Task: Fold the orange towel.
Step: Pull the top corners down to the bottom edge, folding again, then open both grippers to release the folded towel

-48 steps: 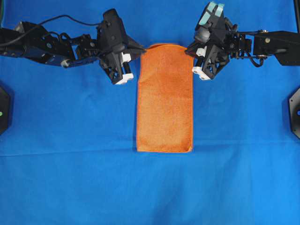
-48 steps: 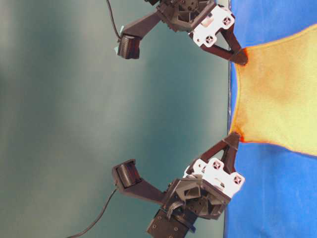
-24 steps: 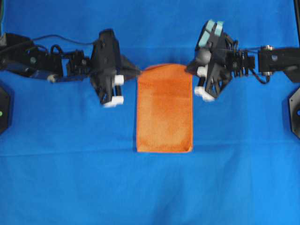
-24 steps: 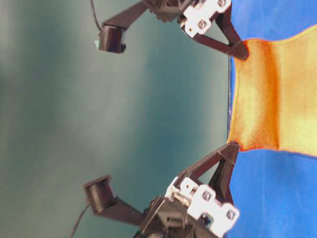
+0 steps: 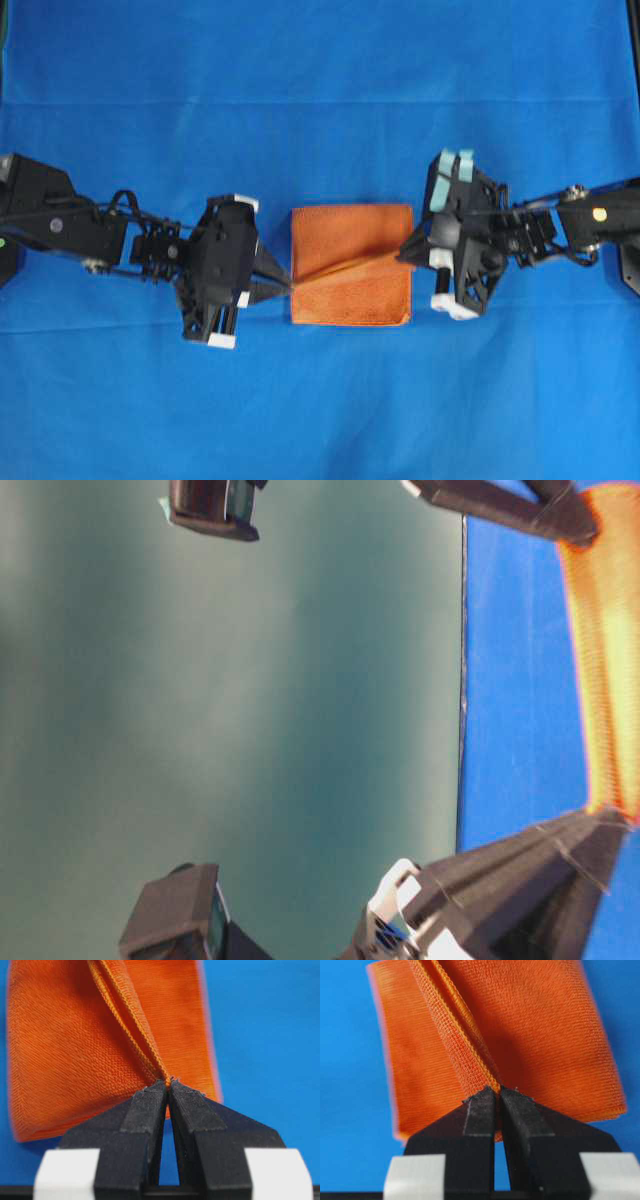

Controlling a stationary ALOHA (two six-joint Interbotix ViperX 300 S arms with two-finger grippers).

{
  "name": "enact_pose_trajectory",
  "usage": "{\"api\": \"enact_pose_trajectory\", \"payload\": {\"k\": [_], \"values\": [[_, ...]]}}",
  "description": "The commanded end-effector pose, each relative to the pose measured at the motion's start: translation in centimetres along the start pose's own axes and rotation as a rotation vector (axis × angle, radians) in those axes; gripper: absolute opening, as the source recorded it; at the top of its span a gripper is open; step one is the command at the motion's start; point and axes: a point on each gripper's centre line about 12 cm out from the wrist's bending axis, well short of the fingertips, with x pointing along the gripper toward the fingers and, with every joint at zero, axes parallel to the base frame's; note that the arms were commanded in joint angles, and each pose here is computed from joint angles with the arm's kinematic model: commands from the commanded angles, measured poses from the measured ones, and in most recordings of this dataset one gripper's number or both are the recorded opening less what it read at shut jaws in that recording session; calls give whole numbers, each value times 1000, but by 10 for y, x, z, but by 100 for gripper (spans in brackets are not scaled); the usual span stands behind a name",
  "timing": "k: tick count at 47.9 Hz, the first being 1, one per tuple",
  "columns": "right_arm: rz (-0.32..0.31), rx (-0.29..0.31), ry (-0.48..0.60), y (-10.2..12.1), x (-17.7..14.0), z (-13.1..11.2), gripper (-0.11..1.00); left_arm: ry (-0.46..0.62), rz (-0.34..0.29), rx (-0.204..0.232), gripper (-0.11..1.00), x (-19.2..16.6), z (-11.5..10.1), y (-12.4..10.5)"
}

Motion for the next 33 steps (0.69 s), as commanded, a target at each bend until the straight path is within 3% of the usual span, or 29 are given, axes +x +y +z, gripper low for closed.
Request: {"api": "enact_pose_trajectory", "payload": {"k": [1, 23, 33], "values": [[17, 4, -2, 10, -4, 0, 4, -6, -24, 0, 1, -1, 4, -11], [20, 6, 66, 16, 22, -15, 4, 53, -20, -1, 1, 33, -19, -10], [39, 16, 64, 20, 30, -15, 4, 29, -18, -3, 4, 38, -20, -10]]}}
